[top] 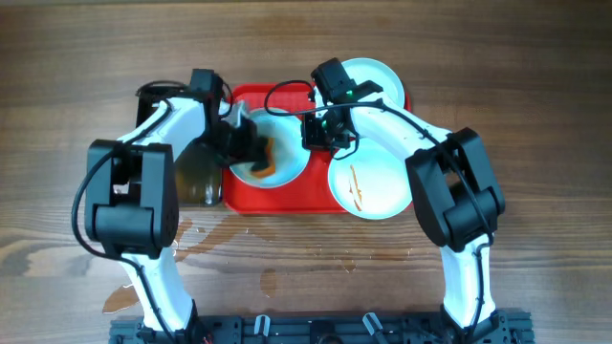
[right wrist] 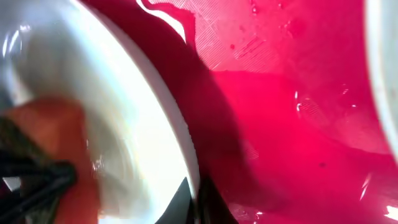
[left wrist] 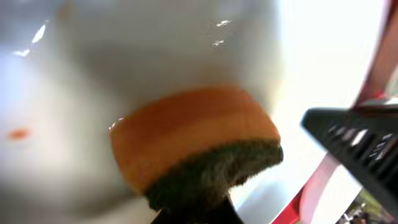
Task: Clean dirty plates on tray and stack at the side
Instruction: 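Scrub the held plate with the sponge in the left gripper, then lift the cleaned plate with right gripper and place it right of tray, then grasp the lower-right plate with right gripper and drag it left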
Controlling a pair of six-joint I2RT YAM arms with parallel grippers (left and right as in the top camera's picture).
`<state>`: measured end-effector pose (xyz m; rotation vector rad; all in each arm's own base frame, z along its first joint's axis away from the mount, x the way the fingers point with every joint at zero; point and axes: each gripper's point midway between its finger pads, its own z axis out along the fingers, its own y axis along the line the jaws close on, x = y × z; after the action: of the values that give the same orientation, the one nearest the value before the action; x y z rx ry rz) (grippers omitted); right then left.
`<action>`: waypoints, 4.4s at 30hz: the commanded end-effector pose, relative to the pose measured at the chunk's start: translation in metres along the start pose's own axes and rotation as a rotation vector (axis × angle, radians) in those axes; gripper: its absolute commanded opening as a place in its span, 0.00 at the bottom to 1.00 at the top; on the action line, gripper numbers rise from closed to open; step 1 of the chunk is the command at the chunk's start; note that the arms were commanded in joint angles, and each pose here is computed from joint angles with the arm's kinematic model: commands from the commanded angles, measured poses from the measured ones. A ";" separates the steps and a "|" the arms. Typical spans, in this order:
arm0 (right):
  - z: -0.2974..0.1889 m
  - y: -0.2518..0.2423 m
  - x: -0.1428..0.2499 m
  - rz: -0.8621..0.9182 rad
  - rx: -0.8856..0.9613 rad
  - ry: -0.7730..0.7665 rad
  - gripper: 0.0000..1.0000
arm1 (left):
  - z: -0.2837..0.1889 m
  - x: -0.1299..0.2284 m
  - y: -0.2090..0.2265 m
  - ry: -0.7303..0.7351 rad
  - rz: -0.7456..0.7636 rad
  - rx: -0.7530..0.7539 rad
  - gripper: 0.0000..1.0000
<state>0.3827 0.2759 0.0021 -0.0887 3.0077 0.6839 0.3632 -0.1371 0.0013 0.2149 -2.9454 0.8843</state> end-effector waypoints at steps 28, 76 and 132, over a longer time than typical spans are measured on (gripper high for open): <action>0.013 0.009 0.014 0.004 -0.041 0.054 0.04 | 0.024 -0.010 -0.010 -0.130 0.207 -0.399 0.04; -0.260 0.070 0.004 -0.366 1.134 -1.054 0.04 | -0.192 -0.033 0.017 -0.474 -0.165 -0.411 0.04; -0.144 -0.184 0.118 0.267 0.188 -0.012 0.35 | -0.161 -0.025 -0.020 -0.422 -0.060 -0.390 0.04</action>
<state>0.2790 0.0451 0.0588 0.3015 3.0572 0.4651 0.3915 -0.0596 0.1460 0.5429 -3.3905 0.2540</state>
